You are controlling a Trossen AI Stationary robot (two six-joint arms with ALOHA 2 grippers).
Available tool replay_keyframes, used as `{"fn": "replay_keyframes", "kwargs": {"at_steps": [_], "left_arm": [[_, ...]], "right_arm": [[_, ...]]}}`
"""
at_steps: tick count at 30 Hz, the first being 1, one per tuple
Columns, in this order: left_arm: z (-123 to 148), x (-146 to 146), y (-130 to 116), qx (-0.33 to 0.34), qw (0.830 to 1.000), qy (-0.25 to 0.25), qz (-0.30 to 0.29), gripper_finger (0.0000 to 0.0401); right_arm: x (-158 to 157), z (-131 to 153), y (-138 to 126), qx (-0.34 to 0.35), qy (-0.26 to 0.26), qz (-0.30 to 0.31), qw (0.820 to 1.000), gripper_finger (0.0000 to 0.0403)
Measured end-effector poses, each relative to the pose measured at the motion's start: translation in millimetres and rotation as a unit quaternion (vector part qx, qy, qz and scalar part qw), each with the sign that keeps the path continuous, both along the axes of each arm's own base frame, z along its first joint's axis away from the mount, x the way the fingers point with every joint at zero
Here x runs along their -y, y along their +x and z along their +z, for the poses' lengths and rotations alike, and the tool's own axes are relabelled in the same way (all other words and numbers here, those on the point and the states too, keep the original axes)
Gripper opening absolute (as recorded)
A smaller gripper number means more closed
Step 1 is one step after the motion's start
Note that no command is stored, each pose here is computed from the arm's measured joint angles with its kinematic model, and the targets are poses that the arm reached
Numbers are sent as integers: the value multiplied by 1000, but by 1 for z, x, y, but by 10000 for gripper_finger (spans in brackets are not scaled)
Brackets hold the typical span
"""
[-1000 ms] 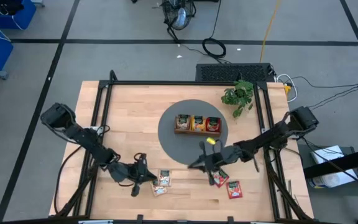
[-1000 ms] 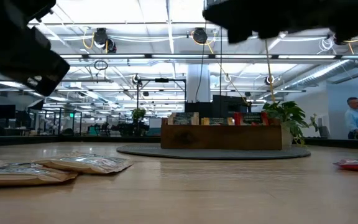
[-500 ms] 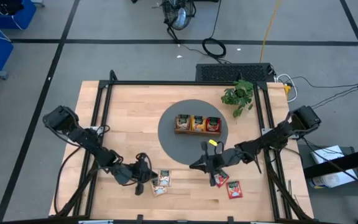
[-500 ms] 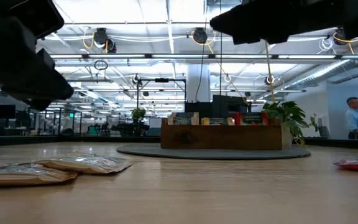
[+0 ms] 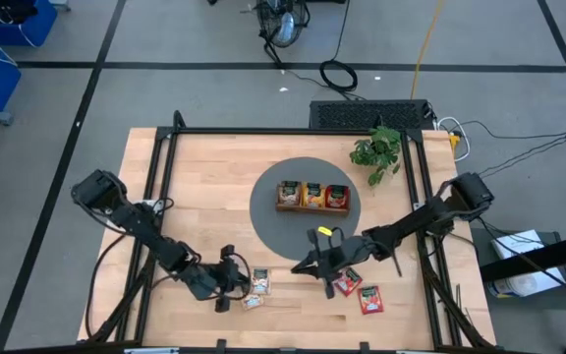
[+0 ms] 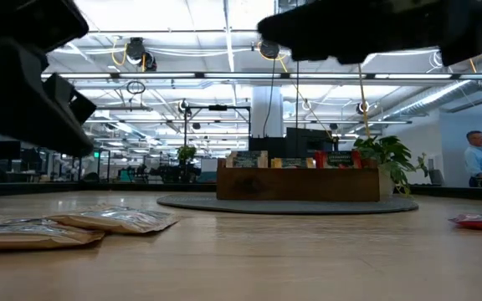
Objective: Pick & Place Tea
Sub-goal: Put the brown tea bag to the left section into the wooden organizer
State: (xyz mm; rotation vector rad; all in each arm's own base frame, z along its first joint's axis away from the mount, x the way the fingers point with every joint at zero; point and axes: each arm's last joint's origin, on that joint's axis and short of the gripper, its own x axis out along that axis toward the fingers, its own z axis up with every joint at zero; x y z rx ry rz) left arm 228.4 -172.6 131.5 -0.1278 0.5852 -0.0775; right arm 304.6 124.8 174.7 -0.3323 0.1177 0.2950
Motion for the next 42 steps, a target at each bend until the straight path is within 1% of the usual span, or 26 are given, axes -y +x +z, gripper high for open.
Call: {"fn": "replay_keyframes", "kwargs": {"at_steps": [2,5,7,10,13,15,17,18,20,21,23,26,30,33,36,39,42], "left_arm": [[-4,0,0,-5,1000,4,3,21],[-5,0,6,8,1000,-15,3,21],[-5,0,8,10,999,-36,5,21],[2,2,15,16,998,-61,8,21],[10,12,23,22,998,-61,2,21],[8,18,30,18,999,-48,5,21],[2,21,35,0,999,-33,7,21],[-3,23,37,-11,999,-37,11,21],[-13,28,38,-35,997,-60,18,21],[-19,30,35,-49,997,-62,22,21],[-26,33,33,-56,996,-60,28,21],[-23,34,33,-39,996,-60,44,21],[-23,34,33,-39,996,-65,46,21],[-26,30,33,-56,994,-68,65,21],[-30,25,32,-74,991,-61,94,21],[-36,21,31,-81,987,-56,126,21],[-43,19,34,-85,985,-54,137,21]], "right_arm": [[-1,-5,10,-8,-6,-3,1000,0],[-2,-15,26,-22,3,-11,1000,0],[-2,-23,36,-42,16,-5,999,0],[4,-37,49,-79,47,2,996,0],[12,-43,61,-97,92,15,991,0],[16,-44,67,-109,120,35,986,0],[18,-46,72,-136,142,57,979,0],[19,-47,74,-151,151,60,975,0],[19,-49,76,-180,150,56,971,0],[19,-49,76,-187,146,53,970,0],[20,-51,76,-193,140,36,971,0],[21,-51,76,-193,144,27,970,0],[23,-51,77,-196,148,22,969,0],[28,-51,78,-197,161,15,967,0],[38,-49,83,-214,183,14,960,0],[44,-50,84,-219,181,6,959,0],[48,-50,85,-222,182,1,958,0]]}}
